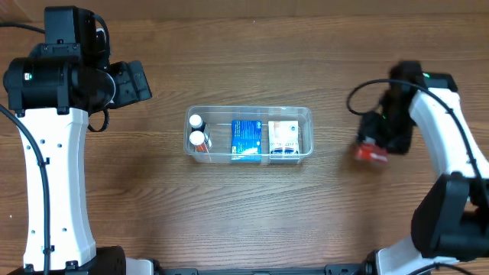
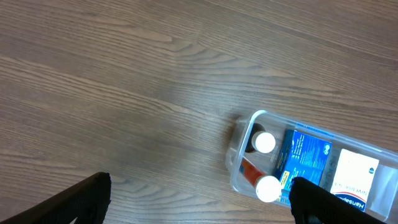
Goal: Pack container
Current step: 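Move the right gripper to the red Panadol box and grasp it, then insert the Panadol box between the blue and white boxes, release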
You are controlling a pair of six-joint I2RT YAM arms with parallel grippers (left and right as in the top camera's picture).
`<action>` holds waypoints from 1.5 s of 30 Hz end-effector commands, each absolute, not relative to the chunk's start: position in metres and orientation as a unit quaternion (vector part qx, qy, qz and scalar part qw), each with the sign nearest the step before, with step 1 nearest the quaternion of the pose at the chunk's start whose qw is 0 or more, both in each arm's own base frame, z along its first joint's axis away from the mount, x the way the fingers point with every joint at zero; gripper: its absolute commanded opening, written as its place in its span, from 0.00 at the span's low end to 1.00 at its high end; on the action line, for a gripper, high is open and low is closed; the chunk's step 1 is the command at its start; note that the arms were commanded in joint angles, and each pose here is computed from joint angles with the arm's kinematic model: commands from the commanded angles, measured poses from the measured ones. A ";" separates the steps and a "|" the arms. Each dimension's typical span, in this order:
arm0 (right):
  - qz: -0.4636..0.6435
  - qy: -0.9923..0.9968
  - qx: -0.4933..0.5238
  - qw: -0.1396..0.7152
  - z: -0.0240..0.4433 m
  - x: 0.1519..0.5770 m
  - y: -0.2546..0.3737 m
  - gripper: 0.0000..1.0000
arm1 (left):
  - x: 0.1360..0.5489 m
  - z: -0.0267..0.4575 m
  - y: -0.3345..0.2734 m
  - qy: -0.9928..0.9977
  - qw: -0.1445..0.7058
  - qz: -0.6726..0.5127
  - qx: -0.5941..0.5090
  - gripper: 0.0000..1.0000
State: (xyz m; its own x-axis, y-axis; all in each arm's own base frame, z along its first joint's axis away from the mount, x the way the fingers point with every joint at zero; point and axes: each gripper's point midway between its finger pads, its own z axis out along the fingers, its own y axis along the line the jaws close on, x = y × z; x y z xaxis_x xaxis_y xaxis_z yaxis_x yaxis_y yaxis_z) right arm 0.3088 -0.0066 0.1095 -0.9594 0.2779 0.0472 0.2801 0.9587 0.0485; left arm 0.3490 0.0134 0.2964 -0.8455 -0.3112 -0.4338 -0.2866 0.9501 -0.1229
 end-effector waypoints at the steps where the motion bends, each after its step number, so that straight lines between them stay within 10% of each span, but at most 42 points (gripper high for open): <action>1: -0.054 -0.990 -0.084 -0.102 0.183 0.335 0.046 0.69 | 0.350 0.302 0.015 0.959 0.239 -0.023 -0.150 0.93; 11: -0.106 -0.980 0.019 -0.166 0.202 0.345 0.166 0.68 | 0.350 0.302 0.015 0.959 0.239 -0.023 -0.150 0.94; 31: -0.061 -0.996 -0.015 -0.061 0.120 0.351 0.173 0.70 | 0.347 0.301 0.015 0.961 0.233 -0.022 -0.150 0.94; 35: -0.061 -0.996 -0.015 -0.061 0.120 0.351 0.173 0.96 | 0.347 0.301 0.015 0.961 0.233 -0.022 -0.150 0.94; 45: -0.062 -0.996 -0.012 -0.066 0.120 0.353 0.174 0.93 | 0.347 0.301 0.015 0.961 0.232 -0.022 -0.150 0.94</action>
State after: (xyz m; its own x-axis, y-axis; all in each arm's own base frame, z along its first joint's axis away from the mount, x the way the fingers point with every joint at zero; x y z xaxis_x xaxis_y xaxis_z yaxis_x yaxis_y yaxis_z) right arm 0.3465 0.1745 0.1143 -0.9947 0.0263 -0.0999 0.0141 0.9925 0.1211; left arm 0.3464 0.0133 0.2951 -0.8506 -0.3114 -0.4237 -0.2881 0.9501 -0.1199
